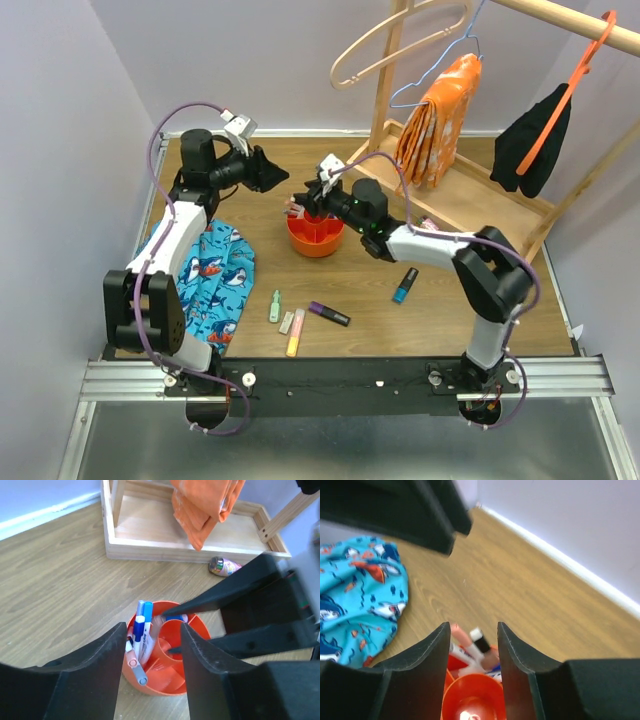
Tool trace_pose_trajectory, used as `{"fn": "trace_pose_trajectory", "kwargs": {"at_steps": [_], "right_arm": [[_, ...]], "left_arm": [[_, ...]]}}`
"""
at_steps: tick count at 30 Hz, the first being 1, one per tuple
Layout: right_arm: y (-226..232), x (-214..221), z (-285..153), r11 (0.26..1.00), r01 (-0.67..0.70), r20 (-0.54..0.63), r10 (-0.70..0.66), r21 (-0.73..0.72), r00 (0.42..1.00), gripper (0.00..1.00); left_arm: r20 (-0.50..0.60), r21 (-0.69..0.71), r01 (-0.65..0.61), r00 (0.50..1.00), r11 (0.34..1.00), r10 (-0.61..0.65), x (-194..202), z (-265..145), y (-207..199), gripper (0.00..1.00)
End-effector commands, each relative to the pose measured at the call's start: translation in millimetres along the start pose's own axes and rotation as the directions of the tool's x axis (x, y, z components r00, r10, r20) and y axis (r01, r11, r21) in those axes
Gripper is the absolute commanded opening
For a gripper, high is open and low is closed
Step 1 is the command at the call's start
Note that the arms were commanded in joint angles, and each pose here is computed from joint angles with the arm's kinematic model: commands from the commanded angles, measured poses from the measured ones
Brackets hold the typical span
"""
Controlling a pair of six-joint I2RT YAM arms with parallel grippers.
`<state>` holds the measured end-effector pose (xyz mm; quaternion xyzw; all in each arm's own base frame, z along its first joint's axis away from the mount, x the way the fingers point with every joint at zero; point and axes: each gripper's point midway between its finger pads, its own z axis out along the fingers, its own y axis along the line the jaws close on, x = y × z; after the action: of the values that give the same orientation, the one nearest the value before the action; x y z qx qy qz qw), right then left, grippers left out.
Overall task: Sort the stationery into containers
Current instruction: Place the pen in the storage box, then pick up the pen from the center of the board.
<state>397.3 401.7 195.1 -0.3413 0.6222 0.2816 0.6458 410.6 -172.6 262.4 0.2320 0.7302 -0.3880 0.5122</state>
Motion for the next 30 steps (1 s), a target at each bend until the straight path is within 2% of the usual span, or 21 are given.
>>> {"fn": "trace_pose_trajectory", "kwargs": {"at_steps": [1, 2, 3, 5, 7, 8, 10, 11, 13, 14, 15, 16, 17, 18, 20, 21, 25, 28, 30], "right_arm": [[-16, -47, -23, 0.996, 0.043, -0.036, -0.04, 0.073, 0.999, 0.51], [-16, -35, -32, 0.996, 0.048, -0.1, -0.041, 0.077, 0.994, 0.51], [-21, -44, -42, 0.993, 0.057, -0.107, -0.046, 0.106, 0.993, 0.51], [-17, -15, -63, 0.993, 0.09, -0.24, -0.069, 0.08, 0.968, 0.53], [-14, -6, -85, 0.992, 0.113, -0.313, -0.089, 0.059, 0.946, 0.55], [-10, 13, -102, 0.99, 0.142, -0.405, -0.127, 0.007, 0.905, 0.55], [2, 20, -127, 0.984, 0.154, -0.462, -0.18, -0.093, 0.868, 0.56], [6, 41, -149, 0.975, 0.165, -0.539, -0.22, -0.15, 0.813, 0.57], [24, 48, -178, 0.932, 0.153, -0.562, -0.323, -0.328, 0.761, 0.58], [31, 65, -207, 0.868, 0.155, -0.588, -0.44, -0.471, 0.679, 0.58], [43, 71, -225, 0.814, 0.119, -0.563, -0.491, -0.568, 0.665, 0.58], [43, 78, -243, 0.763, 0.112, -0.55, -0.551, -0.637, 0.627, 0.57], [46, 89, -273, 0.652, 0.101, -0.498, -0.661, -0.751, 0.56, 0.57], [43, 101, -290, 0.606, 0.09, -0.487, -0.711, -0.79, 0.508, 0.57], [37, 112, -312, 0.541, 0.07, -0.46, -0.77, -0.838, 0.442, 0.57], [30, 117, -317, 0.468, 0.09, -0.398, -0.824, -0.879, 0.403, 0.57], [18, 137, -326, 0.362, 0.078, -0.319, -0.889, -0.929, 0.328, 0.57], [13, 147, -321, 0.328, 0.077, -0.291, -0.907, -0.941, 0.305, 0.57], [10, 152, -316, 0.315, 0.085, -0.278, -0.914, -0.945, 0.296, 0.57]], "left_arm": [[0.036, -0.029, -0.093, 0.995, 0.995, 0.094, -24, -24, -14, 0.61], [0.042, -0.038, -0.11, 0.993, 0.993, 0.111, -27, -30, -18, 0.63], [0.026, -0.042, -0.108, 0.994, 0.993, 0.11, -22, -33, -20, 0.64], [0.009, -0.05, -0.131, 0.991, 0.99, 0.132, -16, -42, -26, 0.67], [0.0, -0.054, -0.142, 0.99, 0.988, 0.142, -13, -47, -31, 0.7], [-0.002, -0.054, -0.141, 0.99, 0.988, 0.142, -9, -53, -38, 0.71], [-0.011, -0.05, -0.145, 0.989, 0.988, 0.144, -2, -59, -44, 0.73], [-0.021, -0.05, -0.146, 0.989, 0.988, 0.145, 6, -66, -50, 0.75], [-0.041, -0.044, -0.165, 0.986, 0.985, 0.164, 16, -72, -56, 0.78], [-0.069, -0.037, -0.179, 0.982, 0.983, 0.176, 27, -78, -60, 0.79], [-0.086, -0.025, -0.182, 0.98, 0.983, 0.179, 33, -81, -63, 0.8], [-0.1, -0.013, -0.182, 0.979, 0.983, 0.18, 38, -83, -66, 0.8], [-0.128, -0.002, -0.167, 0.978, 0.986, 0.165, 48, -87, -70, 0.81], [-0.139, 0.023, -0.173, 0.975, 0.985, 0.175, 52, -88, -74, 0.81], [-0.157, 0.055, -0.159, 0.974, 0.986, 0.166, 60, -91, -81, 0.84], [-0.158, 0.077, -0.166, 0.972, 0.983, 0.177, 62, -92, -84, 0.84], [-0.142, 0.191, -0.111, 0.98, 0.975, 0.139, 66, -94, -106, 0.9], [-0.146, 0.208, -0.086, 0.982, 0.974, 0.118, 70, -94, -109, 0.99], [-0.148, 0.203, -0.08, 0.983, 0.976, 0.112, 70, -95, -109, 0.99]]}}
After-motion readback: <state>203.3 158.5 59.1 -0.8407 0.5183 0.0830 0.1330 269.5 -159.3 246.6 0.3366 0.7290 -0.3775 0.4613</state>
